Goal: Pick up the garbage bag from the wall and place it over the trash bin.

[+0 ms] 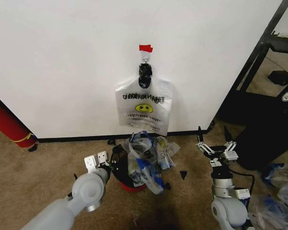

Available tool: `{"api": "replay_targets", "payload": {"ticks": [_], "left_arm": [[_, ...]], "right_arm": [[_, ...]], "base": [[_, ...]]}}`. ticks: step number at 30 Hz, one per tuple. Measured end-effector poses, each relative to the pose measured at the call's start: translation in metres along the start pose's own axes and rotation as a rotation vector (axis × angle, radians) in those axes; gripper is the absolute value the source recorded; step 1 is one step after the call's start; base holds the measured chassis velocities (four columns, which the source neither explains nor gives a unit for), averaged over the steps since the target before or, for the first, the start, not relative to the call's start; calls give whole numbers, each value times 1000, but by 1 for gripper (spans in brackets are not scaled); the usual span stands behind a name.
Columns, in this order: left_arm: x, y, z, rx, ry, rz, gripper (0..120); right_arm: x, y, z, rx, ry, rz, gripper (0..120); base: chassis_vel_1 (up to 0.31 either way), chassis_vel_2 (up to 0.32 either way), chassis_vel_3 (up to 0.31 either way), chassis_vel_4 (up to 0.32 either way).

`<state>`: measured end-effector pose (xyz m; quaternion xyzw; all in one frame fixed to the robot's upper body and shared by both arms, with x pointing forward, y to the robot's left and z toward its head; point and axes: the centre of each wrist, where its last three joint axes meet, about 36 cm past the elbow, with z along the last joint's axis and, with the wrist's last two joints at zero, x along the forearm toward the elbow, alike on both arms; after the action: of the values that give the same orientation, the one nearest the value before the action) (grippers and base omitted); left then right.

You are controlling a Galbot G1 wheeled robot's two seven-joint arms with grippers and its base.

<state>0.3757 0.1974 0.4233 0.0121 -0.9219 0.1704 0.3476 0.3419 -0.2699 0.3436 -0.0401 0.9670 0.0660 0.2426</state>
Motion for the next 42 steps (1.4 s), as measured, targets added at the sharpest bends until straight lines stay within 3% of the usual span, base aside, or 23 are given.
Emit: {"api": "replay_targets", "payload": {"ticks": [7, 14, 17, 21, 24, 27, 29, 31, 32, 36, 37, 39, 42], "left_arm": [[-5, -3, 11, -38, -10, -10, 0], [-20, -21, 13, -95, 2, -18, 0], [-16, -28, 4, -113, -11, 0, 14], [-11, -27, -4, -125, -36, 4, 24], [-4, -18, -16, -140, -73, -8, 39], [1, -12, -23, -139, -96, -17, 46], [6, -6, -30, -138, -128, -26, 52], [13, 3, -37, -157, -247, -46, 66], [13, 3, -37, -157, -247, -46, 66], [24, 4, -36, -193, -430, 11, 81], [27, 0, -33, -211, -476, 58, 86], [28, -1, -32, -218, -487, 71, 88], [41, -4, -2, -287, -584, 157, 99]], "right_arm": [[11, 5, 14, -43, 73, 14, 100], [14, 18, 20, -34, 131, 17, 100], [11, 26, 25, -27, 158, 6, 100], [12, 33, 29, -32, 172, 5, 100], [16, 42, 34, -43, 187, 6, 100], [17, 44, 36, -43, 194, 4, 100], [18, 44, 39, -42, 202, 4, 100], [18, 45, 43, -48, 227, -6, 100], [18, 45, 43, -48, 227, -6, 100], [19, 49, 38, -124, 352, -41, 100], [20, 49, 32, -171, 404, -53, 100], [19, 49, 30, -183, 418, -57, 100], [-1, 56, 19, -328, 579, -141, 100]], "base": [[0, 0, 0, 0], [0, 0, 0, 0], [0, 0, 0, 0], [0, 0, 0, 0], [0, 0, 0, 0], [0, 0, 0, 0], [0, 0, 0, 0], [0, 0, 0, 0], [0, 0, 0, 0], [0, 0, 0, 0], [0, 0, 0, 0], [0, 0, 0, 0], [0, 0, 0, 0]]}}
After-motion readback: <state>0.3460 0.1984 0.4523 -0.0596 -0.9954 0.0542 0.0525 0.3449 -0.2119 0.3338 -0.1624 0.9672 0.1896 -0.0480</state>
